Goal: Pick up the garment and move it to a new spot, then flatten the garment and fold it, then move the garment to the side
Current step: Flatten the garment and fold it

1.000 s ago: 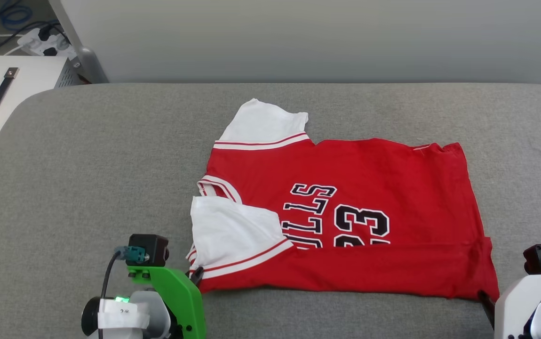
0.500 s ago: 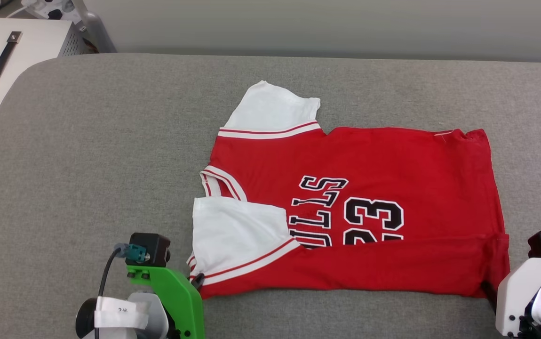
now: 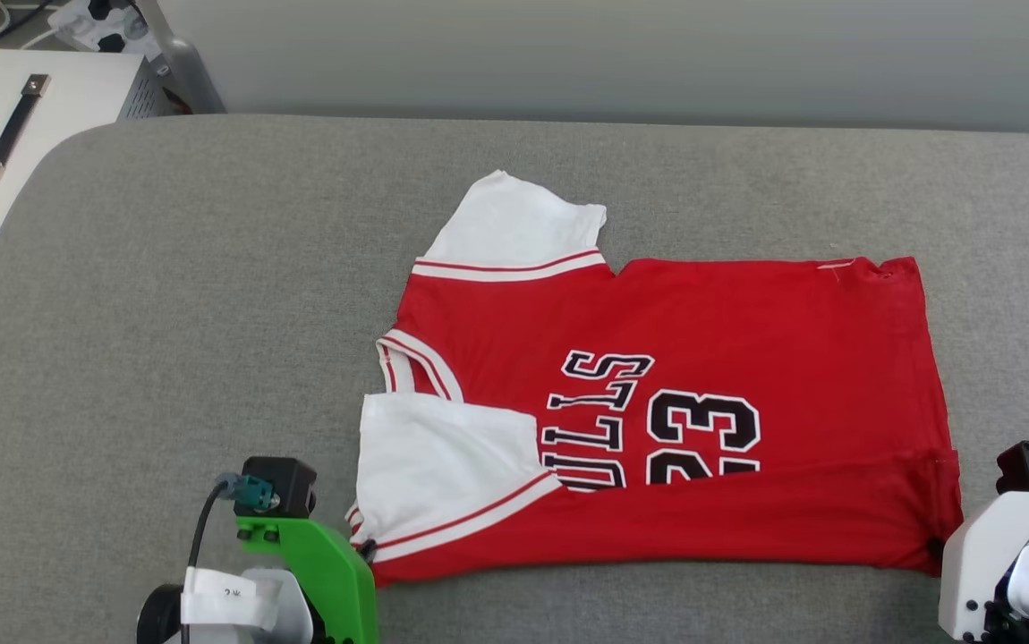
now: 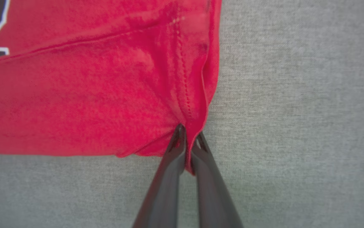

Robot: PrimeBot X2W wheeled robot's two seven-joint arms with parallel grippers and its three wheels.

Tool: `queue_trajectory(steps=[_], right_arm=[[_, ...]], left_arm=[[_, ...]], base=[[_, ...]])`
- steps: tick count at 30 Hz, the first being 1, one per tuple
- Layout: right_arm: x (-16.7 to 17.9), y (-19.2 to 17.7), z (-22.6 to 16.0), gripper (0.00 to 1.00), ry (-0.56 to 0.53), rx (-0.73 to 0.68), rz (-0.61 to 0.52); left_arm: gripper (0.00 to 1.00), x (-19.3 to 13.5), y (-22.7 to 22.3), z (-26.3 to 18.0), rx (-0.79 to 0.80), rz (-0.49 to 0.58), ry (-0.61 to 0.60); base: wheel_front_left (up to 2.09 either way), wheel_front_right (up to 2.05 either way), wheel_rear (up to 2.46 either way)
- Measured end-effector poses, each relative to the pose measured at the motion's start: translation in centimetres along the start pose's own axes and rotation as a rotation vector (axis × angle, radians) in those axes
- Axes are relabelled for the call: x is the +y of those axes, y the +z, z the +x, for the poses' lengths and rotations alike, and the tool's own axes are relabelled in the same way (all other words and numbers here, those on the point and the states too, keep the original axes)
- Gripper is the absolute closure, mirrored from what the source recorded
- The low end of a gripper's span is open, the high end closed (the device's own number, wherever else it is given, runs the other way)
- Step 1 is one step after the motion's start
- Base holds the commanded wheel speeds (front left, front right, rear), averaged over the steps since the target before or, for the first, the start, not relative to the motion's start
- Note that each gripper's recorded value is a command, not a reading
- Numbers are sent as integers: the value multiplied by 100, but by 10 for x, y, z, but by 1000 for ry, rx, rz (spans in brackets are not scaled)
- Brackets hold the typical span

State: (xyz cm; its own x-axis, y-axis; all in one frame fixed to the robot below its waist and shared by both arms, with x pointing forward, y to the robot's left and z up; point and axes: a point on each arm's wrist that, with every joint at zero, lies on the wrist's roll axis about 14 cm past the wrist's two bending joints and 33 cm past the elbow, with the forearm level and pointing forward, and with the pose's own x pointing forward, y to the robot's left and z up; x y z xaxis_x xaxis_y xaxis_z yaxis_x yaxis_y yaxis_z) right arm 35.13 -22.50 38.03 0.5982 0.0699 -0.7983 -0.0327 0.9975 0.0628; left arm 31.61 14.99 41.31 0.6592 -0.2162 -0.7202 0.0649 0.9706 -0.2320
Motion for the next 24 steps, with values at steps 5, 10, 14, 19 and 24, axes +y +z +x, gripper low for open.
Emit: queue_trajectory(steps=[5,10,14,19,24], right_arm=[[-5,2,-15,100,-3,-20,-11],[-9,-8,-36,100,0,-14,-15],[-15,-20,-52,100,-11,3,-8],[-19,-44,-61,100,-23,56,16],[-17,-56,-57,100,-16,85,37]], left_arm=[[100,0,-12,-8,13,-4,1],[100,-1,-26,-18,19,-6,-3],[100,-5,-42,-24,42,-7,-19],[100,-6,-54,-23,65,-10,-32],[100,-4,-65,-15,98,-15,-32]], base=[[0,0,0],[0,0,0],[0,0,0],[0,0,0],[0,0,0]])
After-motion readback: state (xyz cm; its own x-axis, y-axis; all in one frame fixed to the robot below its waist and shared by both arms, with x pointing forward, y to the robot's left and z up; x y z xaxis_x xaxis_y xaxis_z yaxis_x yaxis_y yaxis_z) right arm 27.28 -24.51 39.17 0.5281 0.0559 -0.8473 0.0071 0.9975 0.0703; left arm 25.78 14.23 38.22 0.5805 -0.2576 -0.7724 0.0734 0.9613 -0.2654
